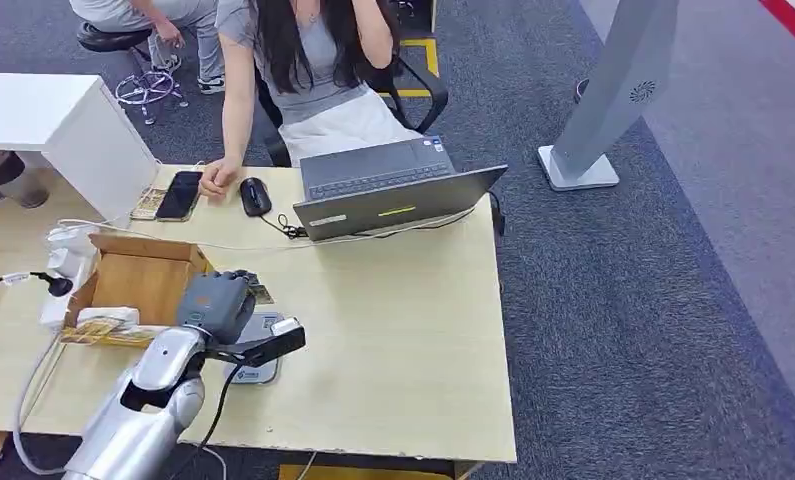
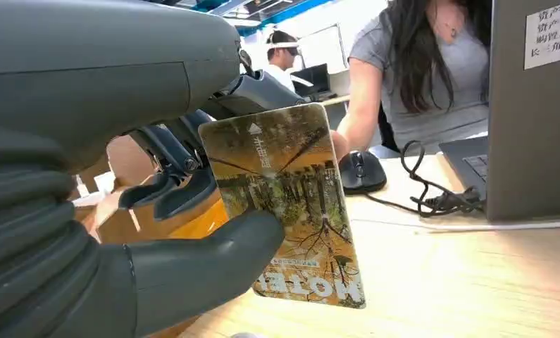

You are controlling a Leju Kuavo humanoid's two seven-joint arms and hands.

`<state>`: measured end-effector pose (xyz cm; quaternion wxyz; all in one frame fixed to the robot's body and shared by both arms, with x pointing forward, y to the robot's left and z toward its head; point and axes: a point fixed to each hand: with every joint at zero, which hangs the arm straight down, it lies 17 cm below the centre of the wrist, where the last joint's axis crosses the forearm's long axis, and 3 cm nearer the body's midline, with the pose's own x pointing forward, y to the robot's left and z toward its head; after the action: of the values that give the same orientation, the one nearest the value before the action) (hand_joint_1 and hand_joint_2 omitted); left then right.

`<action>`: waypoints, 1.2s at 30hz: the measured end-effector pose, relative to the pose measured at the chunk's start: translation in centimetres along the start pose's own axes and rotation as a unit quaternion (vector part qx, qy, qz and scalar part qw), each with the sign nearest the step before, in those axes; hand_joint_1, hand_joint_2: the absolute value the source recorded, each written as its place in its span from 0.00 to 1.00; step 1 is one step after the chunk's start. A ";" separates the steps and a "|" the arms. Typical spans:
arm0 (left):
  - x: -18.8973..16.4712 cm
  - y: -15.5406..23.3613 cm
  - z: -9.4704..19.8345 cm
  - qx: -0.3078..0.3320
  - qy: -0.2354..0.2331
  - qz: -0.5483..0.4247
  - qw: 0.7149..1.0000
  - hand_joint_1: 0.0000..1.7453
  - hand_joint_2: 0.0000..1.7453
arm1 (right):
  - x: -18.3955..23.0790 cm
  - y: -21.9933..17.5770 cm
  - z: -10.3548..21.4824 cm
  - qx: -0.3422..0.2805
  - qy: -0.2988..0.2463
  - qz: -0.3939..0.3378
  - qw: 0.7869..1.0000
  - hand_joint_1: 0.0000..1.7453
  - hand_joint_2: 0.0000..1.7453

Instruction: Pass the card to the sensor for recognition and then transmit it.

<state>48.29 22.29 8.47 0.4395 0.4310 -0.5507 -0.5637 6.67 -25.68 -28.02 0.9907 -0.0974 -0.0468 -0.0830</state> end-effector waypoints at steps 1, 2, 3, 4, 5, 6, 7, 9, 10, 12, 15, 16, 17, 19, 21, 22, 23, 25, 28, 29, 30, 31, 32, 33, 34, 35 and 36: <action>0.0 -0.1 0.0 -0.001 0.000 0.000 1.000 1.00 1.00 | 0.0 0.0 0.0 0.000 0.000 0.000 1.000 0.00 0.00; 0.0 -0.1 0.0 -0.002 0.000 0.000 1.000 1.00 1.00 | 0.0 0.0 0.0 0.000 0.000 0.000 1.000 0.00 0.00; -0.1 -0.2 0.0 -0.003 0.001 0.000 1.000 1.00 1.00 | 0.0 0.0 0.0 0.000 0.000 0.000 1.000 0.00 0.00; -0.1 -0.2 0.0 -0.003 0.001 -0.001 1.000 1.00 1.00 | 0.0 0.0 0.0 0.000 0.000 0.000 1.000 0.00 0.00; -0.1 -0.3 0.0 -0.003 0.001 -0.001 1.000 1.00 1.00 | 0.0 0.0 0.0 0.000 0.000 0.000 1.000 0.00 0.00; -0.1 -0.3 0.0 -0.004 0.001 -0.001 1.000 1.00 1.00 | 0.0 0.0 0.0 0.000 0.000 0.000 1.000 0.00 0.00; -0.1 -0.3 0.0 -0.004 0.001 -0.001 1.000 1.00 1.00 | 0.0 0.0 0.0 0.000 0.000 0.000 1.000 0.00 0.00; -0.1 -0.3 0.0 -0.004 0.001 -0.001 1.000 1.00 1.00 | 0.0 0.0 0.0 0.000 0.000 0.000 1.000 0.00 0.00; -0.1 -0.4 0.0 -0.004 0.001 -0.001 1.000 1.00 1.00 | 0.0 0.0 0.0 0.000 0.000 0.000 1.000 0.00 0.00; -0.1 -0.4 0.0 -0.005 0.001 -0.001 1.000 1.00 1.00 | 0.0 0.0 0.0 0.000 0.000 0.000 1.000 0.00 0.00; -0.2 -0.9 0.1 -0.015 0.002 0.001 1.000 1.00 1.00 | -0.2 0.0 0.0 -0.001 0.006 0.001 1.000 0.00 0.00; -0.2 -1.1 0.1 -0.020 0.002 0.002 1.000 1.00 1.00 | -0.3 -0.1 0.0 -0.002 0.009 0.001 1.000 0.00 0.00; -0.3 -1.3 0.2 -0.024 0.003 0.003 1.000 1.00 1.00 | -0.4 -0.1 0.0 -0.002 0.010 0.001 1.000 0.00 0.00; -0.4 -1.8 0.3 -0.034 0.003 0.005 0.999 1.00 1.00 | -0.5 -0.1 0.0 -0.004 0.014 0.002 1.000 0.00 0.00; -0.2 -2.2 0.4 -0.041 -0.001 0.008 0.999 1.00 1.00 | -0.6 -0.2 0.0 -0.005 0.017 0.004 1.000 0.00 0.00; -0.2 -2.3 0.4 -0.044 -0.002 0.009 0.999 1.00 1.00 | -0.6 -0.2 0.0 -0.005 0.018 0.005 1.000 0.00 0.00; -0.1 -2.4 0.4 -0.047 -0.003 0.011 0.999 1.00 1.00 | -0.6 -0.2 0.0 -0.005 0.018 0.005 1.000 0.00 0.00; 0.0 -2.6 0.5 -0.052 -0.008 0.009 0.999 1.00 1.00 | -0.6 -0.2 0.0 -0.005 0.018 0.006 1.000 0.00 0.00; 0.3 -2.6 0.5 -0.049 -0.017 0.004 0.999 1.00 1.00 | -0.6 -0.2 0.0 -0.005 0.018 0.005 1.000 0.00 0.00; 0.5 -2.3 0.6 -0.035 -0.024 0.000 0.999 1.00 1.00 | -0.6 -0.1 0.0 -0.005 0.018 0.004 1.000 0.00 0.00; 0.9 -2.1 1.2 -0.023 -0.028 -0.004 0.999 1.00 1.00 | -0.7 -0.1 0.0 -0.006 0.019 0.002 1.000 0.00 0.00; 1.3 -1.9 1.8 -0.016 -0.030 -0.008 0.999 1.00 1.00 | -0.8 -0.1 0.0 -0.005 0.019 0.000 1.000 0.00 0.00; 1.9 -1.8 2.4 -0.013 -0.033 -0.010 0.999 1.00 1.00 | -1.0 0.0 0.0 -0.005 0.021 -0.001 1.000 0.00 0.00; 2.3 -1.8 2.8 -0.012 -0.035 -0.008 0.999 1.00 1.00 | -1.1 0.1 0.1 -0.004 0.022 -0.002 1.000 0.00 0.00; 2.6 -1.8 3.2 -0.011 -0.037 -0.008 0.999 1.00 1.00 | -1.1 0.2 0.1 -0.003 0.022 -0.003 1.000 0.00 0.00; 2.9 -1.7 3.5 -0.009 -0.040 -0.008 0.999 1.00 1.00 | -1.1 0.2 0.1 -0.003 0.022 -0.003 1.000 0.00 0.00; 3.0 -1.5 3.7 -0.008 -0.043 -0.009 0.999 1.00 1.00 | -1.1 0.3 0.1 -0.003 0.022 -0.003 1.000 0.00 0.00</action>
<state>43.93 20.25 7.00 0.4137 0.4078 -0.5611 -0.5897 5.67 -25.22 -28.07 0.9909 -0.0982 -0.0249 -0.0886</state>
